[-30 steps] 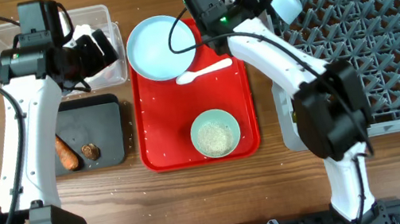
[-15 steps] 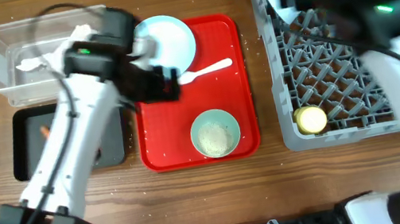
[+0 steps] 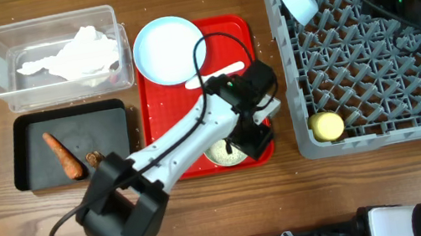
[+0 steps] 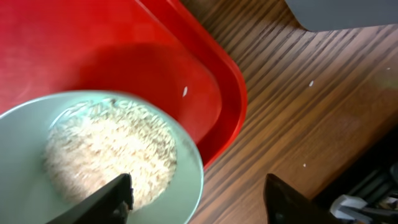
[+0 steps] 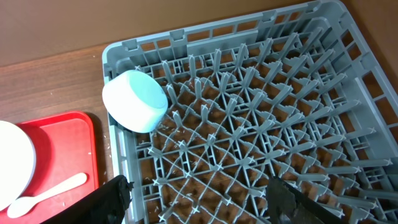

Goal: Sort waste into correct bins and load items into the dishwasher rack
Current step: 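Grasp the green bowl of rice with the left gripper and lift it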

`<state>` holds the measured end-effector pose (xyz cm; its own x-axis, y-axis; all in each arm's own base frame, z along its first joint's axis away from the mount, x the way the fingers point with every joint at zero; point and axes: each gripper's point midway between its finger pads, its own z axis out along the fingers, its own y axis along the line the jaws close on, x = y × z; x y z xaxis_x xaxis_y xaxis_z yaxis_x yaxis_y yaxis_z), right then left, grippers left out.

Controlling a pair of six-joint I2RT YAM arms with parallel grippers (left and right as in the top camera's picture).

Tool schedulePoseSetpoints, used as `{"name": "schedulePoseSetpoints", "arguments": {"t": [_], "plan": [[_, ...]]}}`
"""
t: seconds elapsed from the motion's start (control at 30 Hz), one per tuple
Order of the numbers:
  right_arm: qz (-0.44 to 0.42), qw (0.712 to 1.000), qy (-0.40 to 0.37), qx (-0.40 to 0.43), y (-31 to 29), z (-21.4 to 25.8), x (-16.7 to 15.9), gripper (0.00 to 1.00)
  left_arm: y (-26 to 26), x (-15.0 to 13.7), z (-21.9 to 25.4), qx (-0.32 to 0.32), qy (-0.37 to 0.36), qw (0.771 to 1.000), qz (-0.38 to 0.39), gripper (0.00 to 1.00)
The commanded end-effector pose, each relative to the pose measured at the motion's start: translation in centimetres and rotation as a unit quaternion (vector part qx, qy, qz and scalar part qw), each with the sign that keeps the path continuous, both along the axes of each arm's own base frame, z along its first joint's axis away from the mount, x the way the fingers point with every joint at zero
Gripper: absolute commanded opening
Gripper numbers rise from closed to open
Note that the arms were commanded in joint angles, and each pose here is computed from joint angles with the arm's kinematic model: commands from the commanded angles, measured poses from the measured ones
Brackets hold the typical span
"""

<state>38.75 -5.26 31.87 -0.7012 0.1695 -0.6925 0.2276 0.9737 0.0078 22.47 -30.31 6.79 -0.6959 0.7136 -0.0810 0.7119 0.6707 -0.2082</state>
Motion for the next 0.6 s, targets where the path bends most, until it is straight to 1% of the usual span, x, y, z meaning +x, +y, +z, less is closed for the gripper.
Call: {"name": "schedulePoseSetpoints", "arguments": {"t": [0.0,0.03,0.07,0.13,0.17,0.2,0.23,0.3,0.37,0.53,0.57], "plan": [[0.003,1.0,0.012,0.009,0.2,-0.8,0.0,0.73,-0.3,-0.7,-2.4,0.021,0.014,1.0,-0.014,0.48],[0.003,1.0,0.014,0.009,0.2,-0.8,-0.1,0.72,-0.1,-0.5,-2.8,0.03,0.013,0.999,-0.002,0.42],[0.003,1.0,0.015,0.009,0.2,-0.9,-0.1,0.73,0.2,-0.1,-3.1,0.042,0.006,0.999,0.012,0.33],[0.003,1.0,0.015,0.009,0.2,-0.9,-0.1,0.73,0.2,-0.1,-3.1,0.042,0.004,0.999,0.011,0.29],[0.003,1.0,0.015,0.009,0.2,-0.9,-0.1,0.73,0.2,-0.1,-3.1,0.042,0.004,0.999,0.011,0.25],[0.003,1.0,0.015,0.009,0.2,-0.9,-0.1,0.72,0.2,0.0,-3.2,0.042,0.002,0.999,0.016,0.19],[0.003,1.0,0.015,0.009,0.2,-0.9,-0.1,0.72,0.5,0.4,-3.4,0.051,-0.007,0.998,0.035,0.16],[0.003,1.0,0.017,0.009,0.2,-1.0,-0.1,0.73,0.6,0.8,-3.9,0.058,-0.016,0.997,0.049,0.12],[0.003,1.0,0.023,0.009,0.2,-1.3,-0.1,0.72,0.7,0.8,-4.0,0.059,-0.015,0.997,0.049,0.1],[0.003,0.999,0.034,0.011,0.2,-2.0,0.1,0.72,0.8,1.0,-4.6,0.069,-0.016,0.996,0.062,0.11],[0.003,0.999,0.036,0.011,0.2,-2.1,0.1,0.72,0.9,1.0,-4.7,0.071,-0.016,0.995,0.064,0.09]]}}
